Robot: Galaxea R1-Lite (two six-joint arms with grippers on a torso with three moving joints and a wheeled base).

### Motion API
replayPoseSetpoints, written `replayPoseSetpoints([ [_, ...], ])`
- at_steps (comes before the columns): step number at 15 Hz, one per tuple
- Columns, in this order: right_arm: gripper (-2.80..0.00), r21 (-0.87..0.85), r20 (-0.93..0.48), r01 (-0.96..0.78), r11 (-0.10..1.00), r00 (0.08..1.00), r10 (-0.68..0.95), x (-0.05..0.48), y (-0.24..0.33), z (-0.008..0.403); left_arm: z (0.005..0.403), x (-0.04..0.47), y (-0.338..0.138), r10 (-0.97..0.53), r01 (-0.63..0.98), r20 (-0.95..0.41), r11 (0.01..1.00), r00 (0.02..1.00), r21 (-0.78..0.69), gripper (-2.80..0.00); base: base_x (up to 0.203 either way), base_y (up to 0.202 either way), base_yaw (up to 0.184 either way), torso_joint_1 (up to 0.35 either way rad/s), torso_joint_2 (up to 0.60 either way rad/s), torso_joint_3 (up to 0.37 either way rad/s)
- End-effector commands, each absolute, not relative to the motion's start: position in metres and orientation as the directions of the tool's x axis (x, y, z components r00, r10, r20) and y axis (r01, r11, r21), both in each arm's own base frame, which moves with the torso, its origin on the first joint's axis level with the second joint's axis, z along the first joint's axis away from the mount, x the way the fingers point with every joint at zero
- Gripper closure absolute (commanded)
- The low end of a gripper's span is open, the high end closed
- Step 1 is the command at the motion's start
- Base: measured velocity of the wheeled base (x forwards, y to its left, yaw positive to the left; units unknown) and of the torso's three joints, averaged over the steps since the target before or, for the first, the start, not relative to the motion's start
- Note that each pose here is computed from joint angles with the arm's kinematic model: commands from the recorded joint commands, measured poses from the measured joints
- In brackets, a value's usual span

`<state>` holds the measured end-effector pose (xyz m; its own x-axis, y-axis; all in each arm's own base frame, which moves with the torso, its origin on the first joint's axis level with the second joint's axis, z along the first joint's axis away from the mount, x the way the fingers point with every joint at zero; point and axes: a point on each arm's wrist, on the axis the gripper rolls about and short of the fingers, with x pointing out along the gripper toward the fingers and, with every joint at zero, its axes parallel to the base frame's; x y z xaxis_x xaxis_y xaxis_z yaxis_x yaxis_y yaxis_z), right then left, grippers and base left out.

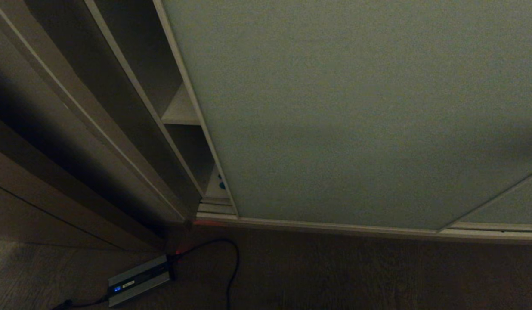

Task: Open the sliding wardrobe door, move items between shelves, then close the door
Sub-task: Close the door

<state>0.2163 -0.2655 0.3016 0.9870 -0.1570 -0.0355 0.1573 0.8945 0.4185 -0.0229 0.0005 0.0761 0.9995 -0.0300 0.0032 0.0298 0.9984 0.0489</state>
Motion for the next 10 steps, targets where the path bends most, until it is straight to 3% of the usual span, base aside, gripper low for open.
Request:
replayPoseSetpoints([
  [1,0.0,0.428,-0.043,0.14,0.893,0.99,-0.135,0.223,-0.265,0.297,0.076,-0.023,0.0,-0.031,0.03,0.005,0.998,1.0,0.049,0.0,0.0,0.0,0.0,0.0,0.0,0.0],
  [10,0.0,0.41,-0.015,0.137,0.902,0.99,-0.143,0.232,-0.239,0.296,0.076,-0.023,0.0,-0.031,0.03,0.006,0.998,1.0,0.049,0.0,0.0,0.0,0.0,0.0,0.0,0.0],
])
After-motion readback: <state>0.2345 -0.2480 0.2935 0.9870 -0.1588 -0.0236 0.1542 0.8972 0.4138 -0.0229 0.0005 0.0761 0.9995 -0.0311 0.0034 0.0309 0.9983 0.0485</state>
